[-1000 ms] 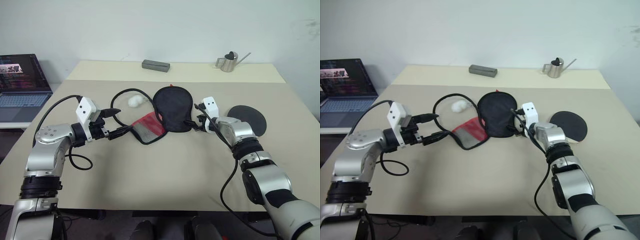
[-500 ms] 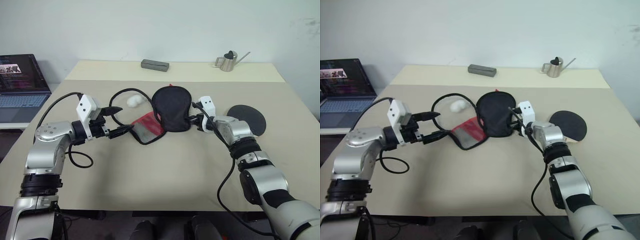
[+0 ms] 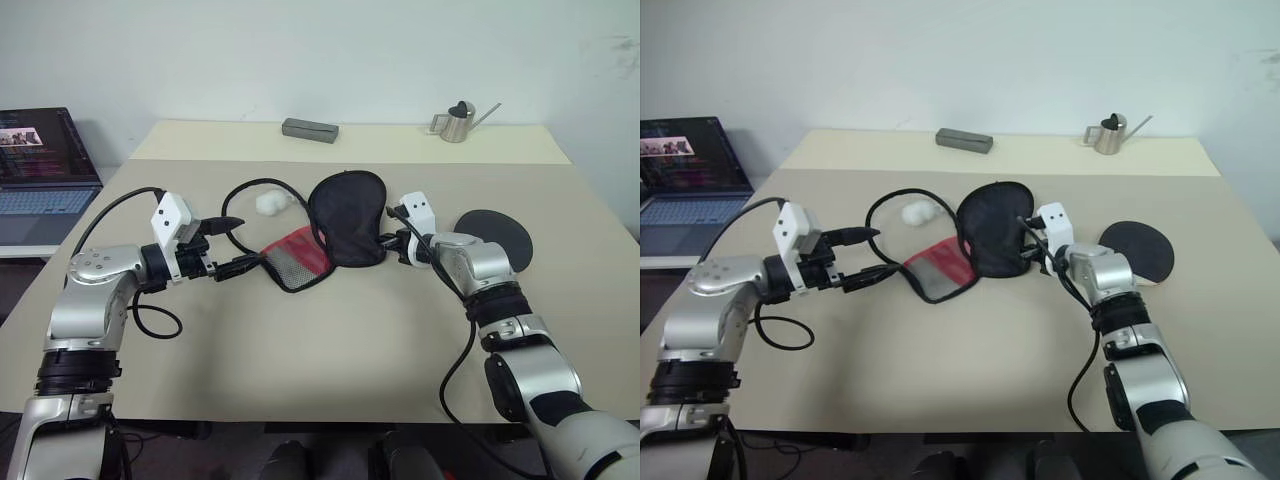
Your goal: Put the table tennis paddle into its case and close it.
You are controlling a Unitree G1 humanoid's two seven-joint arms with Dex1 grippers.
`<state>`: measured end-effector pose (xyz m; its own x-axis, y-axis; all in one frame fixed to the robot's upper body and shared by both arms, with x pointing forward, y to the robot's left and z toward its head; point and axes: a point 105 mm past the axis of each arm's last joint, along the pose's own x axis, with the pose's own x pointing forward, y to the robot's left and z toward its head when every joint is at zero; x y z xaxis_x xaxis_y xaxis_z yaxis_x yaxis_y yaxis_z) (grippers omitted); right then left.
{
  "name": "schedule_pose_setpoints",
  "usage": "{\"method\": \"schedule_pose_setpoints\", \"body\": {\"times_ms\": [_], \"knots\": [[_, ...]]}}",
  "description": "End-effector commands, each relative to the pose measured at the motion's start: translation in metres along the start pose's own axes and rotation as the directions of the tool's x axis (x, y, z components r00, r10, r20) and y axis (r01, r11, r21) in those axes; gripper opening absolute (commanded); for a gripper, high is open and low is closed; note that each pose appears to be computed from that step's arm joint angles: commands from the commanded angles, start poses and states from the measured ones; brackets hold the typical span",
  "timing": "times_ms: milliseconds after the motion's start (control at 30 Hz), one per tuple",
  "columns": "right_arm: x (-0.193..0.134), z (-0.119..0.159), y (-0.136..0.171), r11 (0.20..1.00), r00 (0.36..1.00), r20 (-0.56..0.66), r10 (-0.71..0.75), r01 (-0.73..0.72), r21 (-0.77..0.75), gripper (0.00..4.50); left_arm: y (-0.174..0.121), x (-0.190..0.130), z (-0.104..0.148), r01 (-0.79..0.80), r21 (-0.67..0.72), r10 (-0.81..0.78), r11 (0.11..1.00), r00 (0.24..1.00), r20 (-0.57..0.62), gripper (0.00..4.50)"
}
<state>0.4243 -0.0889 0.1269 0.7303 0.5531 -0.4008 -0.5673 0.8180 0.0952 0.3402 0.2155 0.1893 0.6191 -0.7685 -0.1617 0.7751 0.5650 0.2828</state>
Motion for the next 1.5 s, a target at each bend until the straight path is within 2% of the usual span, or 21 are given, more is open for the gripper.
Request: {"method": "schedule_pose_setpoints", "body": {"times_ms": [33, 533, 1000, 1500], "knots": [[-0.011, 0.013, 0.000, 1.000, 0.999, 0.039, -0.014, 0.014, -0.015, 0.04, 0.000, -0.004, 0.015, 0.003, 0.058, -0.005, 0.998, 1.000, 0.021, 4.50], [-0.017, -0.012, 0.010, 0.994, 0.997, -0.001, -0.078, 0.078, 0.079, 0.04, -0.002, -0.001, 0.015, 0.036, 0.069, -0.037, 0.997, 0.999, 0.013, 4.50], [-0.020, -0.017, 0.023, 0.977, 0.992, -0.005, -0.127, 0.126, 0.172, 0.04, -0.002, -0.002, 0.014, 0.036, 0.074, -0.036, 0.997, 0.999, 0.008, 4.50], [-0.021, -0.022, 0.029, 0.970, 0.986, -0.006, -0.167, 0.165, 0.176, 0.04, -0.002, 0.002, 0.015, 0.047, 0.076, -0.048, 0.996, 0.999, 0.012, 4.50]]}}
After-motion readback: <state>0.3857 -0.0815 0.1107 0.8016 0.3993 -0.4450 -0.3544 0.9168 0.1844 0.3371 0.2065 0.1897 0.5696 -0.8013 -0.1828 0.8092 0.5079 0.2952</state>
